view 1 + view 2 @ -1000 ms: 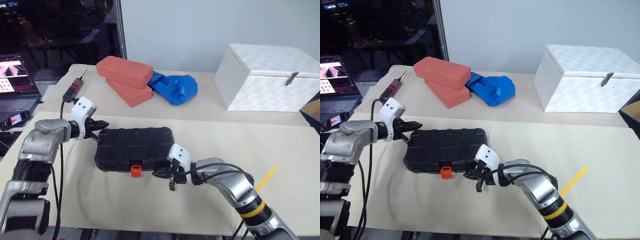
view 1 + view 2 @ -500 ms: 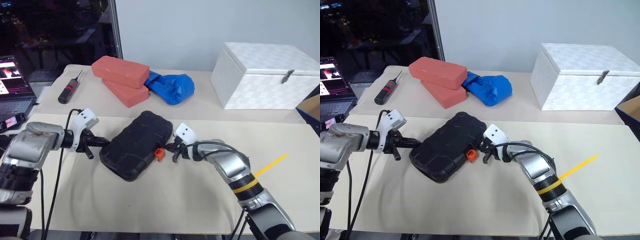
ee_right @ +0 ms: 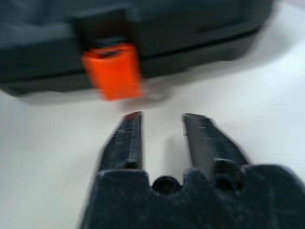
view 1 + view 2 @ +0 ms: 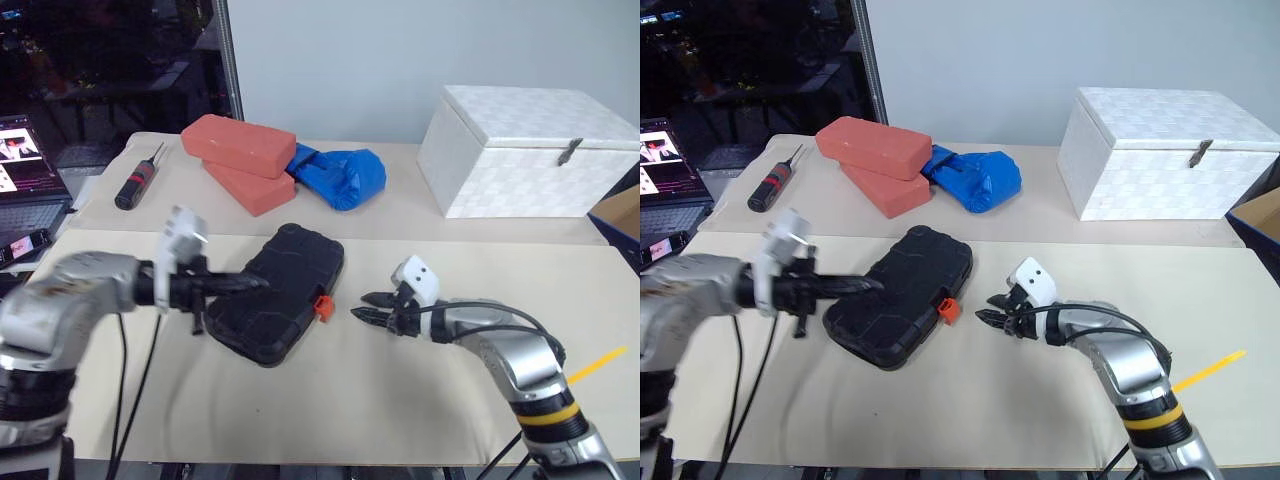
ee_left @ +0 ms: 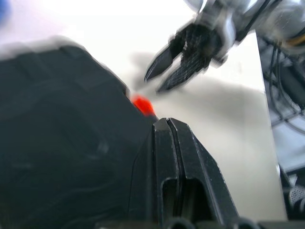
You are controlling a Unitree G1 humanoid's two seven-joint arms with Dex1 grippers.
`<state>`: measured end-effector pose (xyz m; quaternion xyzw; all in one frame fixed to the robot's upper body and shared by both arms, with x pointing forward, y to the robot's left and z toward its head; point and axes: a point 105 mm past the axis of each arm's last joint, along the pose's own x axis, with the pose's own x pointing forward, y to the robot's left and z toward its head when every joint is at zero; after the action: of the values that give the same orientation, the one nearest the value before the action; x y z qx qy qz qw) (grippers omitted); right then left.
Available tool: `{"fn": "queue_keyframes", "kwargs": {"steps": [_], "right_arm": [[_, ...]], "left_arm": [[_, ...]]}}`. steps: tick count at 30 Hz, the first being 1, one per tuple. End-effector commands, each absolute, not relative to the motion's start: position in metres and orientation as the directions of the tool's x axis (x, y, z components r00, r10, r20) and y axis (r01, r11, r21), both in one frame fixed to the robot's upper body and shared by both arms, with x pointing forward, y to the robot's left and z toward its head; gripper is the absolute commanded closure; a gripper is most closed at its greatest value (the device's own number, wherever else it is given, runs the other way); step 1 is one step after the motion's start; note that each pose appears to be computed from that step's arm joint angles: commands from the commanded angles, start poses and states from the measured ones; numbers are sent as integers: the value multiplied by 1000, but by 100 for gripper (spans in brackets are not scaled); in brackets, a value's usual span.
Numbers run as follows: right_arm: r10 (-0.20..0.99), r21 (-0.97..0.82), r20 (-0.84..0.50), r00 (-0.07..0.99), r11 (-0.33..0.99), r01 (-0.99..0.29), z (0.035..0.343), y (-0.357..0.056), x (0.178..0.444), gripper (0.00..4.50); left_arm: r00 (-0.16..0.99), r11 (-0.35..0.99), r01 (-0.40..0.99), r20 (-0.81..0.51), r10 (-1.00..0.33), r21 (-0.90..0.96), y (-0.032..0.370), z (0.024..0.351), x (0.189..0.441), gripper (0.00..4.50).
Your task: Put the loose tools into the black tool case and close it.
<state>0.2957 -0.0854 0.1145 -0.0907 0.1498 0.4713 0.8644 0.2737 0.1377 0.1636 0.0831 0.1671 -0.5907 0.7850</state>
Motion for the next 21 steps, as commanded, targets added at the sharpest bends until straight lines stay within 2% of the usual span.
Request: {"fn": "queue_keyframes", "kwargs": {"steps": [1,10,21], "right_arm": [[786,-24,-315,532,554,-832,122,-74,292,434],[787,21,-352,507,548,-836,99,-42,298,443],[811,-19,-259,524,538,-843,116,-29,307,443]], "left_arm": [[276,293,956,-390,-879,17,141,159,279,450],[282,306,952,-430,-858,14,153,143,287,450],[302,342,940,-470,-829,1,162,119,288,450]]}}
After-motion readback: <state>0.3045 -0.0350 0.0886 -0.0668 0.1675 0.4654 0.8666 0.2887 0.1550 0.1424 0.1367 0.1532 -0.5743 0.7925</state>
